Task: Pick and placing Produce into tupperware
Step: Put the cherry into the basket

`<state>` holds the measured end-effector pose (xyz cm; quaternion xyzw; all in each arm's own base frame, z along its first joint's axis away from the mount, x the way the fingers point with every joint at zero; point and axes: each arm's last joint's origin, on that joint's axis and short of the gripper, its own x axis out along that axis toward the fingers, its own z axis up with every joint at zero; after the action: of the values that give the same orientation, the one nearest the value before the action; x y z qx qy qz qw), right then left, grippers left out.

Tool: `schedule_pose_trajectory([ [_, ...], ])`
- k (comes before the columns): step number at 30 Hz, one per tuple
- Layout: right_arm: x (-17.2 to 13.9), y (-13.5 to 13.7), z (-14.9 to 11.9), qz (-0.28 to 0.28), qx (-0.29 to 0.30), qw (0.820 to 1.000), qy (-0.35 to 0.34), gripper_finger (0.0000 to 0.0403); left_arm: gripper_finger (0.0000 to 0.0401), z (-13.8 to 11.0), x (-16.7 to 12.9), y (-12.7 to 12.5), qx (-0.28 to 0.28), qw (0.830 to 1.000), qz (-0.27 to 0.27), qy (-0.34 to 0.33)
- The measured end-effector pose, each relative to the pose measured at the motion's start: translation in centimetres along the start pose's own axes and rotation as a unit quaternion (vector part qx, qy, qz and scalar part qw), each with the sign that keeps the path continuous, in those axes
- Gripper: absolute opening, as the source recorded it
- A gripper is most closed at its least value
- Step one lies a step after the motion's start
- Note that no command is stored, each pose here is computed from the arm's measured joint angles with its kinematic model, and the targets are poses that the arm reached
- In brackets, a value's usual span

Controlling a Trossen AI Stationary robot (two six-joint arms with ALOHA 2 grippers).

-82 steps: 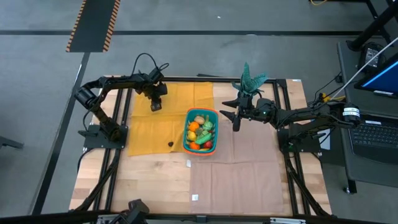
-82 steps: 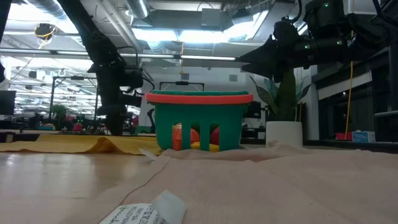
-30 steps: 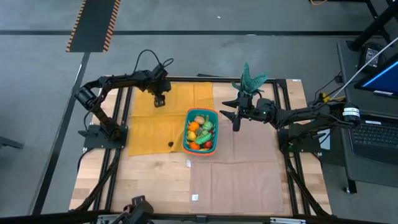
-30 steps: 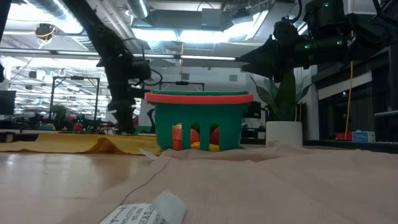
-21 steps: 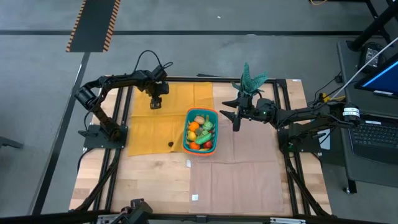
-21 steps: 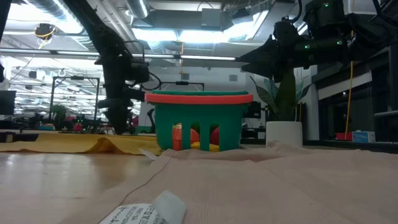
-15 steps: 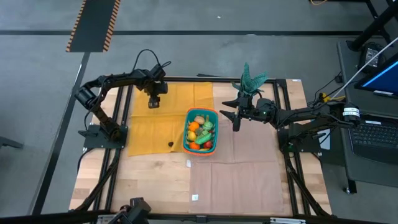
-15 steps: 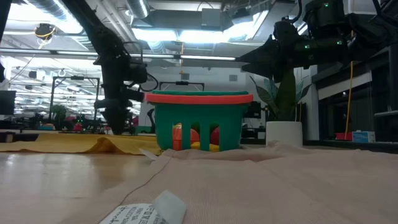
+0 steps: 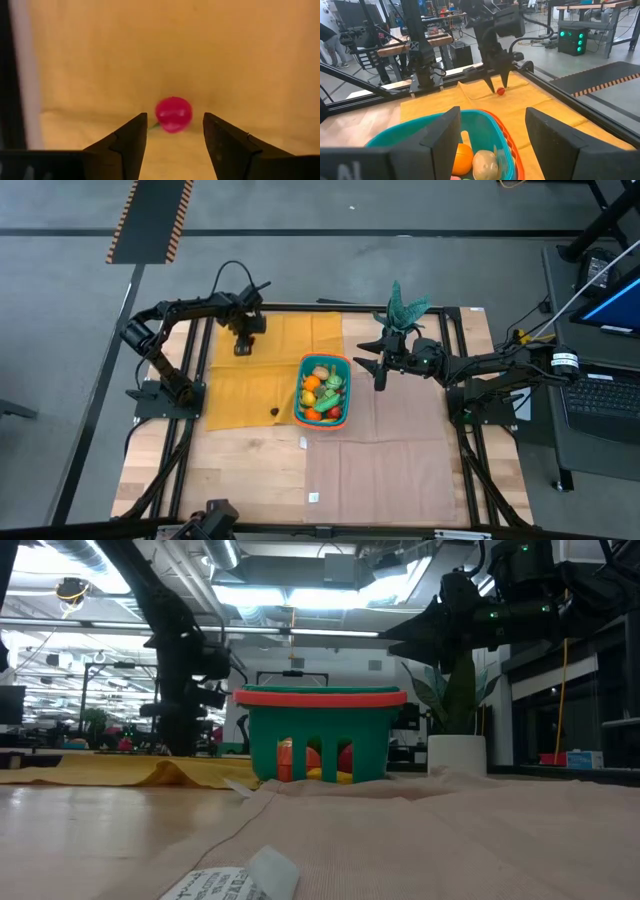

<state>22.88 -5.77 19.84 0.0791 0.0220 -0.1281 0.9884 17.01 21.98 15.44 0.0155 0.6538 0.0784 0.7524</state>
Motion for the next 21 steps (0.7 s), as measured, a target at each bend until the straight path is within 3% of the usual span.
schedule_pose_trajectory([
  [21,0.00,0.00,0.00,0.000,-0.002,1.000,0.000,0.0225,0.0164,0.00,0.35,-0.04,0.001,1.000,0.008,-0.012],
])
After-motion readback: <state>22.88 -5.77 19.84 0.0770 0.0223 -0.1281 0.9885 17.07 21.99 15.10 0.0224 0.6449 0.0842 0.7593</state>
